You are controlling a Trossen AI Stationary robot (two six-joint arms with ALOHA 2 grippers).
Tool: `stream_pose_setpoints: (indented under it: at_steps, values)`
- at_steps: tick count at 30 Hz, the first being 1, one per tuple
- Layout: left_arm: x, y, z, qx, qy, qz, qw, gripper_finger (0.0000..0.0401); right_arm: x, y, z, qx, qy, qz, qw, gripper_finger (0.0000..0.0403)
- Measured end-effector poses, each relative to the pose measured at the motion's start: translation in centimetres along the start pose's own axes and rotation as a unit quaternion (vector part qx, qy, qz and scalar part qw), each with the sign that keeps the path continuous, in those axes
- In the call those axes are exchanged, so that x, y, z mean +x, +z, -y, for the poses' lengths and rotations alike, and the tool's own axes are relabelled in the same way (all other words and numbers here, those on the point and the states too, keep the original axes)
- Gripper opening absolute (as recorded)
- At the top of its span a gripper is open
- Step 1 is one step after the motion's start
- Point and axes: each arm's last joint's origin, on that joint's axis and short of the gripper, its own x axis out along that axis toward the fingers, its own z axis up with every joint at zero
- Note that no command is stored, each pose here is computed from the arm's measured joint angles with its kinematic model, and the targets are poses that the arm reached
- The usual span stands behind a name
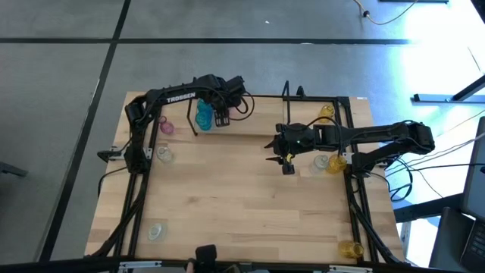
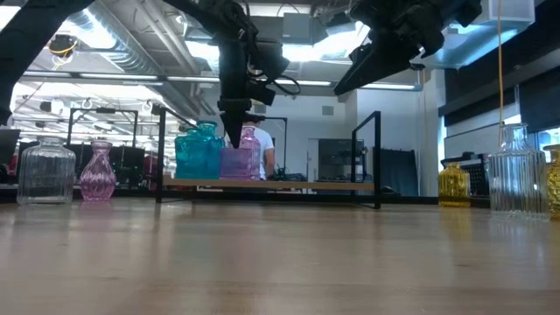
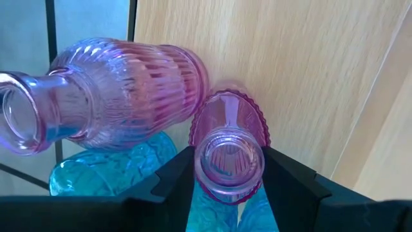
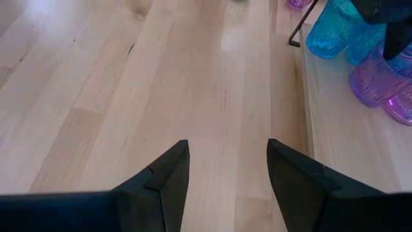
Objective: Sort vases onto shelf
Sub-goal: Put the bottom pink vase on the shelf aligned with the other pink vase
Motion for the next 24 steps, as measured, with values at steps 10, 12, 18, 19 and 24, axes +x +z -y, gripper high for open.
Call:
stream_pose_setpoints:
  at_steps: [10, 12, 18, 19, 24]
  values:
    - [0.02, -0.01, -0.06, 0.004, -0.002, 0.001, 1.0, 0.0165, 0.0, 0.01, -0.01, 0.0, 0.0, 0.001, 1.0, 0.0191]
    - [0.02, -0.01, -0.06, 0.009, -0.001, 0.001, 1.0, 0.0165, 0.0, 0.01, -0.01, 0.0, 0.0, 0.001, 1.0, 0.0191]
    - [0.01, -0.07, -0.06, 0.01, 0.004, -0.004, 1.0, 0.0165, 0.0, 0.01, -0.01, 0.0, 0.0, 0.001, 1.0, 0.0191]
    - [0.01, -0.08, -0.07, 0.01, 0.005, -0.005, 1.0, 0.0165, 0.0, 0.01, -0.01, 0.0, 0.0, 0.001, 1.0, 0.0191]
    - [0.02, -0.08, -0.07, 0.012, 0.006, -0.005, 1.0, 0.0165, 0.0, 0.01, 0.0, 0.0, -0.001, 0.0, 1.0, 0.0191]
